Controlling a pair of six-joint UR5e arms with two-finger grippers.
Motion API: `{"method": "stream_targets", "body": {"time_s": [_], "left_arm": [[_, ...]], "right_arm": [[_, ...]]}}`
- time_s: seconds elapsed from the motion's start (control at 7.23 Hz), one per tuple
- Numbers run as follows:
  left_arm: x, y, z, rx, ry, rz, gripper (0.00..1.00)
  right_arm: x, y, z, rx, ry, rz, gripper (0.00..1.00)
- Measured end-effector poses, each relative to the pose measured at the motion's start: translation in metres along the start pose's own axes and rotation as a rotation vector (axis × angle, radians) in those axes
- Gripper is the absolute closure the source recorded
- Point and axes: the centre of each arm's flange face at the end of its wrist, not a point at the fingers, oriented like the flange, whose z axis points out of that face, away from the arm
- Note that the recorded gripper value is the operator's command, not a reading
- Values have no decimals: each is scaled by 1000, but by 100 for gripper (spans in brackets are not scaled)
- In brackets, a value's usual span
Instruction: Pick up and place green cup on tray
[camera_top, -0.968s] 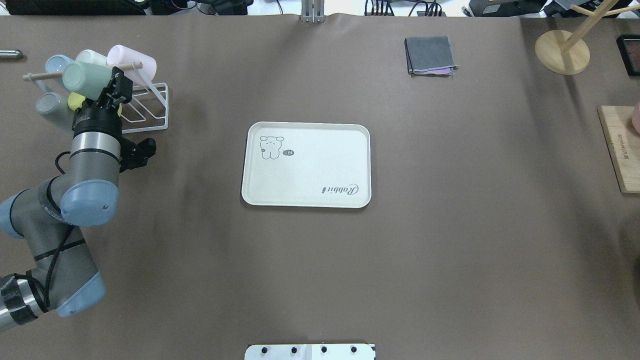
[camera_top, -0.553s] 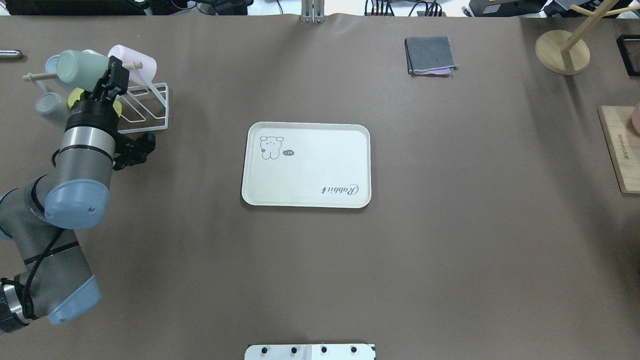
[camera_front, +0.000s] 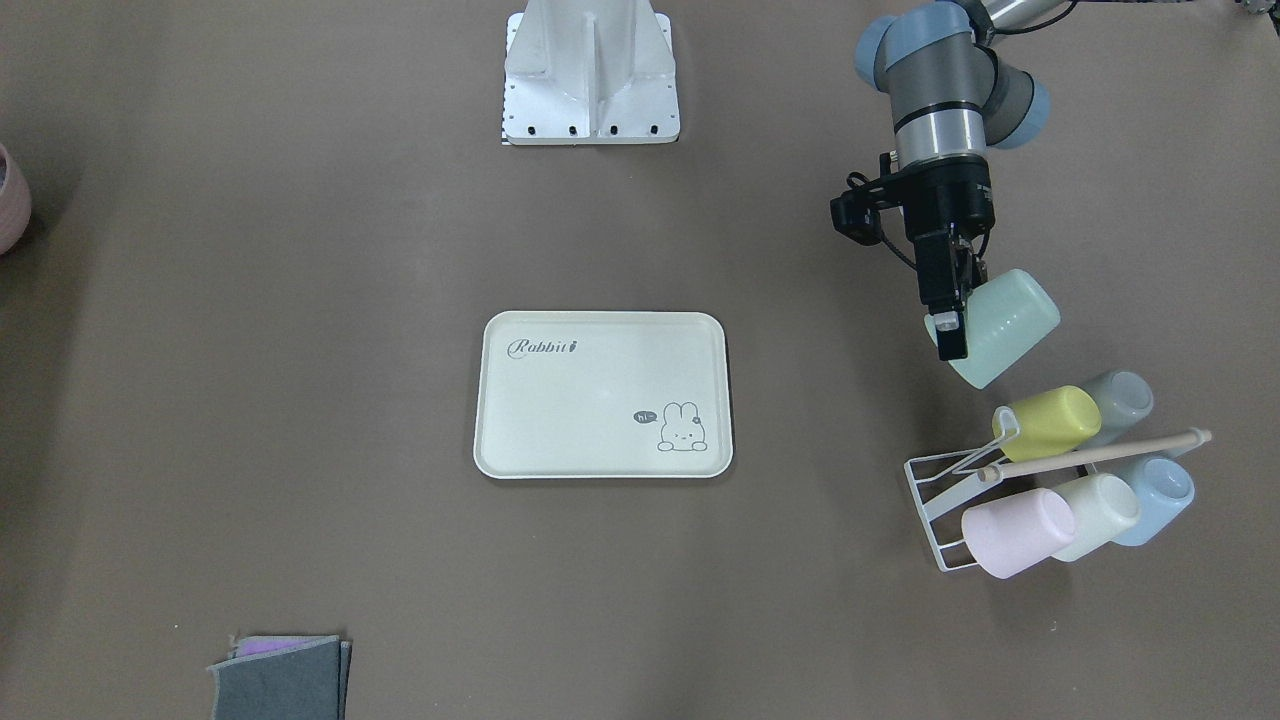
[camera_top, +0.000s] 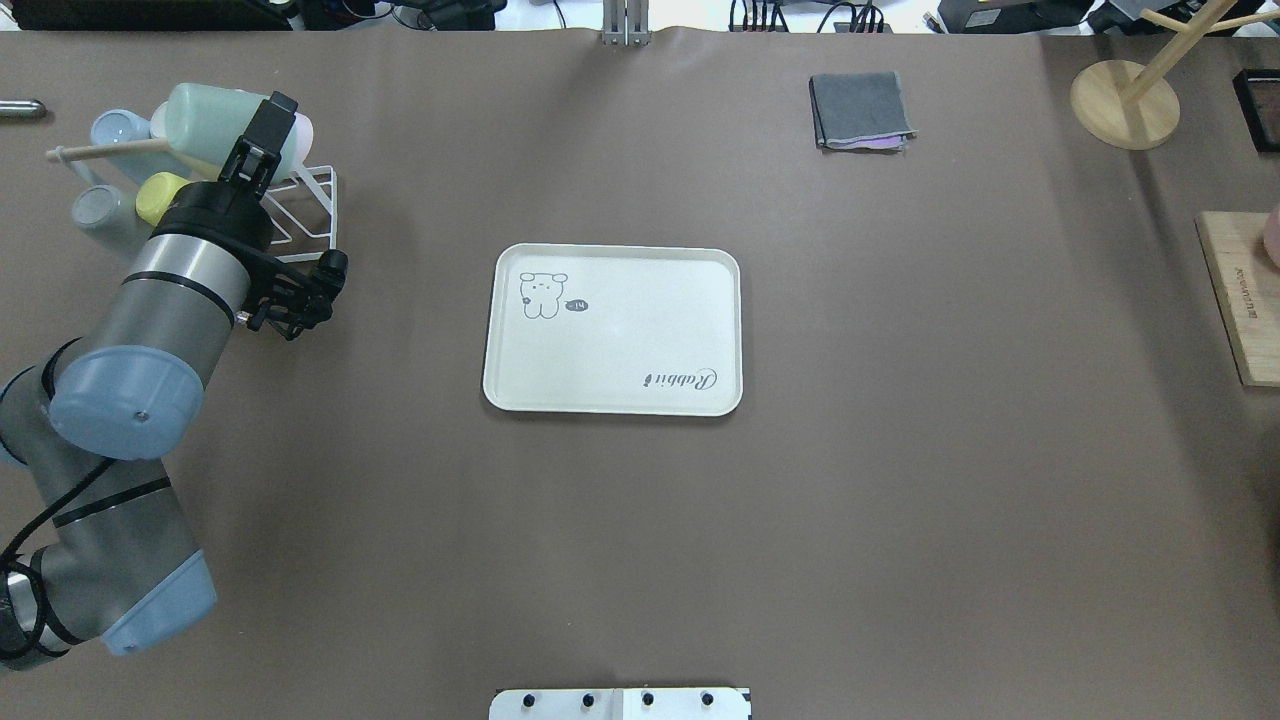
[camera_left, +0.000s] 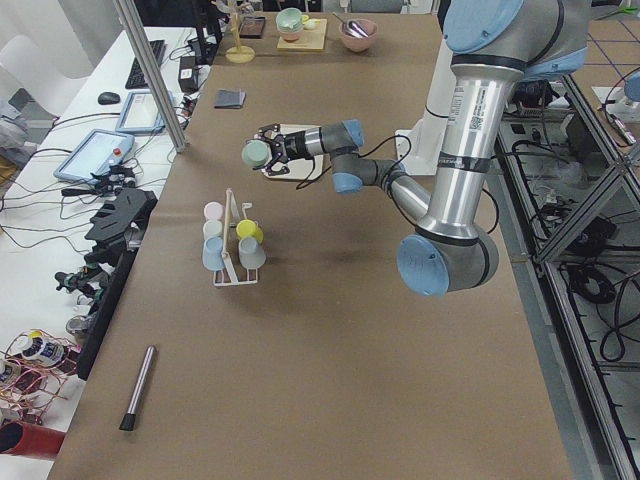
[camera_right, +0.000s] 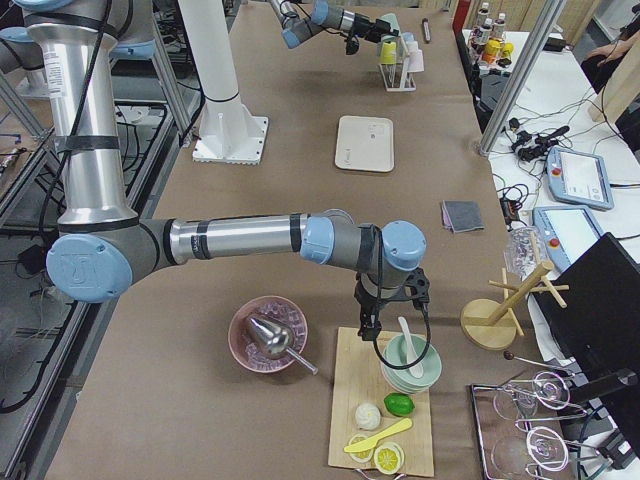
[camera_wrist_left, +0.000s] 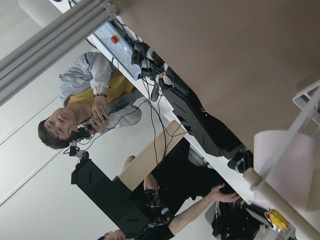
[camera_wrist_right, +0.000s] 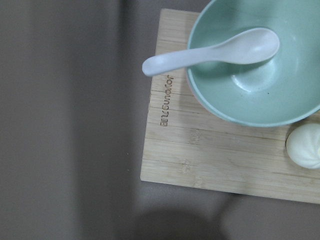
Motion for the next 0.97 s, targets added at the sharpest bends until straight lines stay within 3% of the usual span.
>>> {"method": "stream_targets", "body": {"time_s": [0.55,0.97], "left_arm": [[-25,-36,-5,226,58,-448,22],[-40,-75,-2,334,146,-716,23]], "right_arm": [[14,11,16,11,-18,-9,0],[14,8,13,56,12,-60,0]]}}
